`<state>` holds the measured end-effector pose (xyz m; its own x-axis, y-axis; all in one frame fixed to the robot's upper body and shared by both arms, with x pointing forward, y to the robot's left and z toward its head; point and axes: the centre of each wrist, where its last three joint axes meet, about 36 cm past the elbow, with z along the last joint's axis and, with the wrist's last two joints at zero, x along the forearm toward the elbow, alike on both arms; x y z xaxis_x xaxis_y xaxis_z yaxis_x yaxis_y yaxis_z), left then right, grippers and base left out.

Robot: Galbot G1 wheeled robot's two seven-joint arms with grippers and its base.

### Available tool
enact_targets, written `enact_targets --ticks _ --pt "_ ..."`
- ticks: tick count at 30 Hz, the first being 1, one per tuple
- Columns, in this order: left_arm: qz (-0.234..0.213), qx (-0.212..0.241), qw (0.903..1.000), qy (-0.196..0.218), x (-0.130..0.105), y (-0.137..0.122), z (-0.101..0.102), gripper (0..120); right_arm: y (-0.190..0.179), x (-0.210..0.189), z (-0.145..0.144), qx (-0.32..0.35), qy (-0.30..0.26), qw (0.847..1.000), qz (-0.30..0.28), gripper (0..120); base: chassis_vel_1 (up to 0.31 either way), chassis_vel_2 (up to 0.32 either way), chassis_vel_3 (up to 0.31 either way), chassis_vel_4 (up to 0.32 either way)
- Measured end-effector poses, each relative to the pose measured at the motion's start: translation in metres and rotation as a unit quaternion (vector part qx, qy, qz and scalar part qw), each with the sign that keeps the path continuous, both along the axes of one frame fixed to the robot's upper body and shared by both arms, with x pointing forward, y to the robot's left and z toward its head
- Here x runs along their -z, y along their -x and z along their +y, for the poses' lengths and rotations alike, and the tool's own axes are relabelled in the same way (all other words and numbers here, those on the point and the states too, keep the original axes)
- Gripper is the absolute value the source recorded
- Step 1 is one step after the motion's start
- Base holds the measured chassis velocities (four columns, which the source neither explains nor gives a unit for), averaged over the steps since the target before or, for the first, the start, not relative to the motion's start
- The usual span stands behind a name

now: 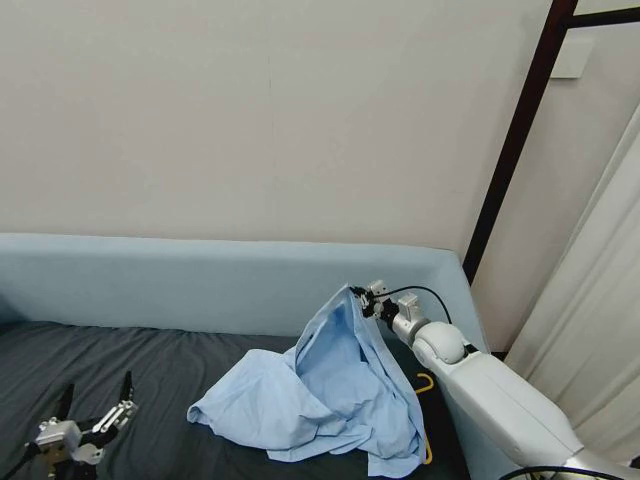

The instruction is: Pick up the clothes from the sofa and hang them on the clothes hanger.

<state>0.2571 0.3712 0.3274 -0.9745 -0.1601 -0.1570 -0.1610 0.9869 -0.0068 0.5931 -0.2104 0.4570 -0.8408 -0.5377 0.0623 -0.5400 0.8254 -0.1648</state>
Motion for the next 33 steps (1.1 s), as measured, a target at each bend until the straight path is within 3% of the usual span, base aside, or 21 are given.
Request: enact_targets --ticks 6,12,16,22,33 --pt "0.007 0.048 0.9988 0.01 0.013 -0.018 -0.02 100 0.019 -0.018 0.017 -0.025 -0.041 0.998 -0.035 0 0.0 0.0 0.0 0.0" --pt "-0.01 0.108 0.9937 0.027 0.017 -0.044 -0.057 100 0.026 -0.05 0.036 -0.046 -0.106 0.991 -0.067 0 0.0 0.0 0.0 0.0" --pt "-0.026 0.143 0.9892 0.013 0.014 -0.059 -0.078 100 0.025 -0.097 0.036 -0.058 -0.144 0.983 -0.102 0 0.0 0.0 0.0 0.0" --pt "-0.056 0.176 0.9828 0.004 0.006 -0.061 -0.096 100 0.03 -0.135 0.03 -0.06 -0.143 0.98 -0.127 0 0.0 0.0 0.0 0.0" --pt "-0.073 0.221 0.9726 0.003 0.014 -0.084 -0.136 100 0.044 -0.142 0.029 -0.071 -0.139 0.979 -0.13 0 0.0 0.0 0.0 0.0"
